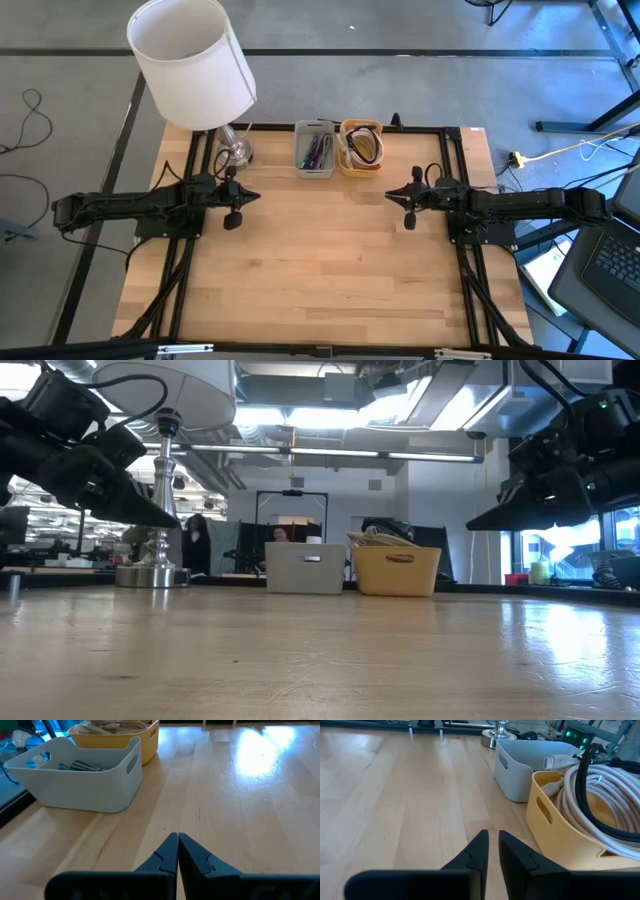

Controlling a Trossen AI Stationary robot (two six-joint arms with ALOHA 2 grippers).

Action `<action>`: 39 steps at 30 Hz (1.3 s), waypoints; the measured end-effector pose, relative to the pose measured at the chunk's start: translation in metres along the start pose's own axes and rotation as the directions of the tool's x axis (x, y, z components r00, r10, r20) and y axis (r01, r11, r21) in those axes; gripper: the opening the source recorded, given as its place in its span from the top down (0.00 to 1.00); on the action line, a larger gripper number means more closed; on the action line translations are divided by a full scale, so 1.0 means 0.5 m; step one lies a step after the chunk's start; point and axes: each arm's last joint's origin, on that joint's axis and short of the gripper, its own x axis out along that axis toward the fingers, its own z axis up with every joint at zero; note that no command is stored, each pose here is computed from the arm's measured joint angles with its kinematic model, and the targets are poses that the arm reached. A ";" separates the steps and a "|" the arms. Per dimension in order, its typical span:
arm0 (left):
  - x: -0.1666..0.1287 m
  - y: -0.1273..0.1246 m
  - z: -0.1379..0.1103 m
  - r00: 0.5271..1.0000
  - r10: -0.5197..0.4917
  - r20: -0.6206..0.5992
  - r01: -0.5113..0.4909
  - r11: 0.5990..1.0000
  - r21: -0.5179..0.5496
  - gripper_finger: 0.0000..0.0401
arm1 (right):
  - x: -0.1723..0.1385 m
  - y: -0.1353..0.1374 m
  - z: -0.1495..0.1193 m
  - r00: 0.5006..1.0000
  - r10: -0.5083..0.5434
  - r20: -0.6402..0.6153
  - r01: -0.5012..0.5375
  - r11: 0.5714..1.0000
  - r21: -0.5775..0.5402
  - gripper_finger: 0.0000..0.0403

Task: Pick & Place USB Port
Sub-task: Return to Home Position

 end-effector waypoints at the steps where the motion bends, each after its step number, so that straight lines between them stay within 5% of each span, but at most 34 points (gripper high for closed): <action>1: 0.000 0.000 0.000 1.000 0.000 0.000 0.000 1.000 0.000 0.99 | 0.000 0.000 0.000 1.000 0.000 0.000 0.000 1.000 0.000 0.88; 7: -0.001 -0.001 0.001 1.000 -0.001 0.007 0.001 1.000 0.001 0.98 | -0.002 0.000 0.002 1.000 -0.001 0.010 0.001 1.000 0.002 0.88; 15: -0.024 -0.010 0.024 0.986 -0.039 0.161 0.036 0.999 0.019 0.99 | -0.035 -0.005 0.040 0.978 -0.019 0.207 0.017 1.000 0.010 0.88; 26: -0.065 -0.020 0.053 0.914 -0.089 0.397 0.080 0.996 0.039 0.98 | -0.096 -0.011 0.085 0.863 -0.049 0.503 0.039 0.999 0.030 0.88; 34: -0.068 -0.031 0.056 0.899 -0.146 0.414 0.133 0.989 0.060 0.98 | -0.134 -0.013 0.101 0.764 -0.064 0.642 0.047 0.998 0.043 0.88; 39: -0.069 -0.040 0.056 0.890 -0.193 0.413 0.177 0.981 0.078 0.98 | -0.139 -0.012 0.104 0.749 -0.058 0.661 0.039 0.998 0.043 0.88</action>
